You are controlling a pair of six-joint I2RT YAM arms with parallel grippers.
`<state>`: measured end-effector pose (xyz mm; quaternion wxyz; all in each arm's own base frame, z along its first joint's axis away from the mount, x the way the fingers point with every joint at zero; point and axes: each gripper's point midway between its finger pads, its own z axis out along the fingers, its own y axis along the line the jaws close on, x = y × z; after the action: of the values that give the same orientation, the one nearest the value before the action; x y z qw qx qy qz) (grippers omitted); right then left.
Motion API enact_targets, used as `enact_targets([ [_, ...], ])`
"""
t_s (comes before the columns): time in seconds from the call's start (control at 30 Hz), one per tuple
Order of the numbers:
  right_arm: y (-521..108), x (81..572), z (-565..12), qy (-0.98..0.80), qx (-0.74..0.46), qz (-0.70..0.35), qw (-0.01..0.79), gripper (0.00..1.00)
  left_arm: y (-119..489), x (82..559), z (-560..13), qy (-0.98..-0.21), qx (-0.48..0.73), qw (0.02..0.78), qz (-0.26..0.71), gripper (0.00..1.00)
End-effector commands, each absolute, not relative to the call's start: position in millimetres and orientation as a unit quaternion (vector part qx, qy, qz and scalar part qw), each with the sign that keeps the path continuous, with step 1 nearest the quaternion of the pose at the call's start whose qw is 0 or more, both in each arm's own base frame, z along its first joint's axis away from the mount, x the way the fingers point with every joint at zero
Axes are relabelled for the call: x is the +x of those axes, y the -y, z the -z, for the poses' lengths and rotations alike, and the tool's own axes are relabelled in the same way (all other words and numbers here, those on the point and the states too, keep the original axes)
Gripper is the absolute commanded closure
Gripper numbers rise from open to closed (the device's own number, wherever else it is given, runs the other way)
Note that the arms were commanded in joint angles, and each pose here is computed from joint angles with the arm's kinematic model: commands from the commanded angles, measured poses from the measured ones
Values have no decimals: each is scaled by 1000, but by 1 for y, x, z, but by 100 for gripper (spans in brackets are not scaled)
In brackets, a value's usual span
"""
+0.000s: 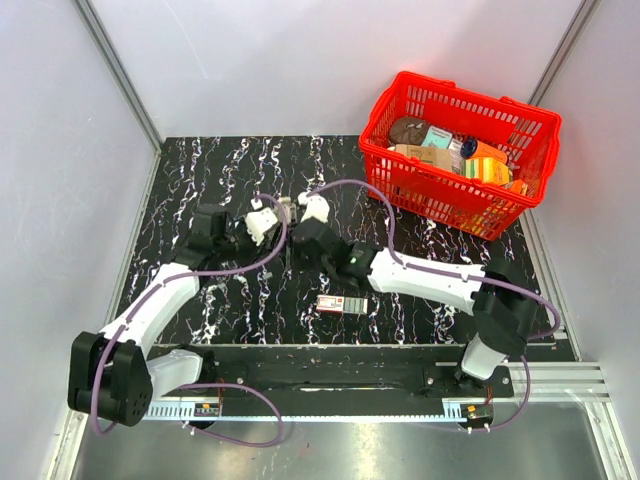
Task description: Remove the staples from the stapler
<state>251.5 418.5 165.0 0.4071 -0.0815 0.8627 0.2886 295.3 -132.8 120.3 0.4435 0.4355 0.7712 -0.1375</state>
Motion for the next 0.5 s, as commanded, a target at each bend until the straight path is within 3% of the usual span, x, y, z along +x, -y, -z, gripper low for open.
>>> enact_targets([
  [0.0, -388, 300, -205, -858, -41, -250, 448, 100, 166, 268, -166, -752, 425, 431, 261, 71],
  [0.03, -385, 307, -206, -858, -39, -244, 450, 100, 169, 266, -172, -751, 425, 426, 272, 64],
  [0.23, -371, 346, -208, -858, -40, -209, 467, 100, 167, 275, -194, -766, 387, 422, 294, 49],
  [0.47, -358, 395, -186, -868, -56, -140, 473, 100, 133, 300, -216, -803, 301, 400, 323, 41],
])
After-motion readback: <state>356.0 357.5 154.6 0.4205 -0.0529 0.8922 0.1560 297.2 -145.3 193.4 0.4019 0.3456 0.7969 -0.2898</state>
